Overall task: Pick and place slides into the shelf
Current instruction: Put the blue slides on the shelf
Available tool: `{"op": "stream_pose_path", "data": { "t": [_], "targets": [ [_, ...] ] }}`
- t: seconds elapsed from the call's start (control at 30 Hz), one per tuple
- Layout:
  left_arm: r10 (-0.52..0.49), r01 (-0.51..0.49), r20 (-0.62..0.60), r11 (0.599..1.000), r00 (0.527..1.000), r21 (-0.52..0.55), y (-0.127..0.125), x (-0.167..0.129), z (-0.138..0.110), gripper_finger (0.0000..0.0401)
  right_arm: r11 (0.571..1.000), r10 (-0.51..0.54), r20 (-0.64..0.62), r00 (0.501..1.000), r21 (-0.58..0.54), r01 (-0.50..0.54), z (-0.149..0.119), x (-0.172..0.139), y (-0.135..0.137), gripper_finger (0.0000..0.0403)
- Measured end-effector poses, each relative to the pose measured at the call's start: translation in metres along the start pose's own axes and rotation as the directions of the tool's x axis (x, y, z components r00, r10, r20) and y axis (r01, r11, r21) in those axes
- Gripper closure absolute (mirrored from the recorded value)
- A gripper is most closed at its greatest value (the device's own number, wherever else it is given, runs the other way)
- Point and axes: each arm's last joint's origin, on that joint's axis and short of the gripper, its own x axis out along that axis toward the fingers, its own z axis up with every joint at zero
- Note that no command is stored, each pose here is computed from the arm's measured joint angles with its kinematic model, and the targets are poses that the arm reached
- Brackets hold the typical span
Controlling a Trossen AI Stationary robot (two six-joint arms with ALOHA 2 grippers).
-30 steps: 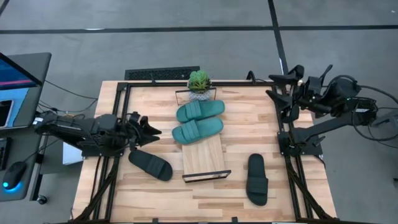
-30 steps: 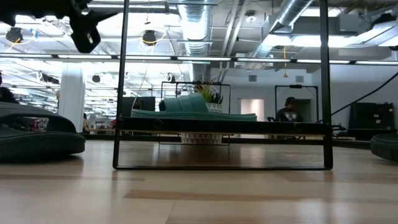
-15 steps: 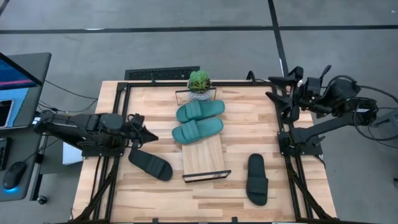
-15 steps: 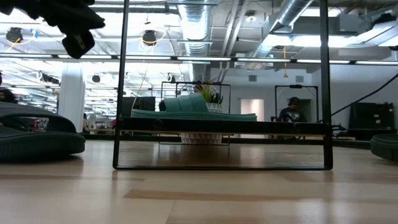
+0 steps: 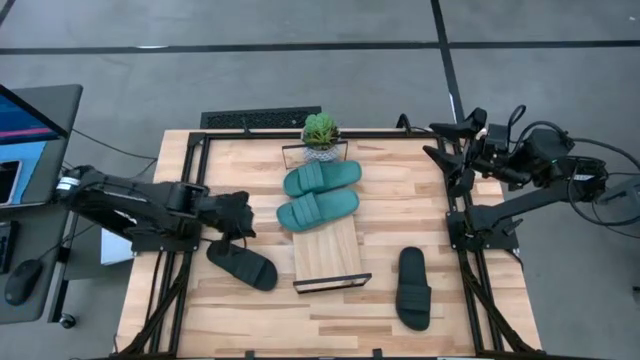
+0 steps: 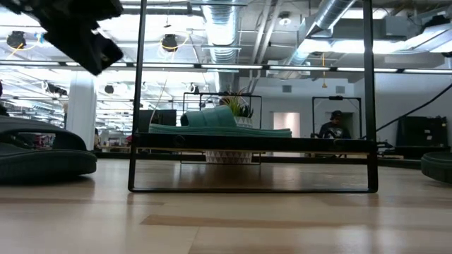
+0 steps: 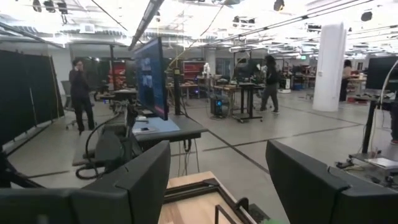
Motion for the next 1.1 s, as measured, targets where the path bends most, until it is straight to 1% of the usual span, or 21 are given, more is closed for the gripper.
{"op": "stream_pose_path", "data": {
  "t": [0.13,0.33,0.47,0.6,0.8,0.97,1.1],
  "targets": [
    [0.011,-0.003,-0.068,0.994,0.998,0.112,0.002,0.016,0.011,0.0401,1.0,0.0,0.001,1.0,0.0,0.0,0.0,0.0,0.0,0.0147],
    [0.026,0.002,-0.176,0.988,0.984,0.157,0.013,0.041,0.013,0.0401,1.0,-0.025,-0.002,1.0,0.0,0.025,0.0,0.0,-0.001,0.0147],
    [0.032,-0.003,-0.172,0.986,0.985,0.165,0.019,0.054,0.017,0.0401,1.0,-0.025,-0.001,1.0,0.001,0.025,0.0,0.0,-0.001,0.0147],
    [-0.006,0.035,-0.157,0.983,0.988,0.178,0.02,0.066,0.023,0.0401,1.0,-0.025,-0.001,1.0,0.001,0.025,0.0,0.0,-0.001,0.0147],
    [-0.005,0.05,-0.169,0.964,0.986,0.262,0.023,0.074,0.035,0.0401,1.0,-0.025,-0.001,1.0,0.0,0.025,0.0,0.0,-0.001,0.0147],
    [-0.033,0.098,-0.2,0.941,0.979,0.323,0.03,0.084,0.039,0.0401,1.0,-0.025,-0.001,1.0,0.0,0.025,0.0,0.0,-0.001,0.0147],
    [-0.035,0.136,-0.269,0.92,0.962,0.368,0.033,0.091,0.042,0.0401,1.0,-0.025,0.0,1.0,0.001,0.025,0.0,-0.001,-0.001,0.0147]
  ]
}}
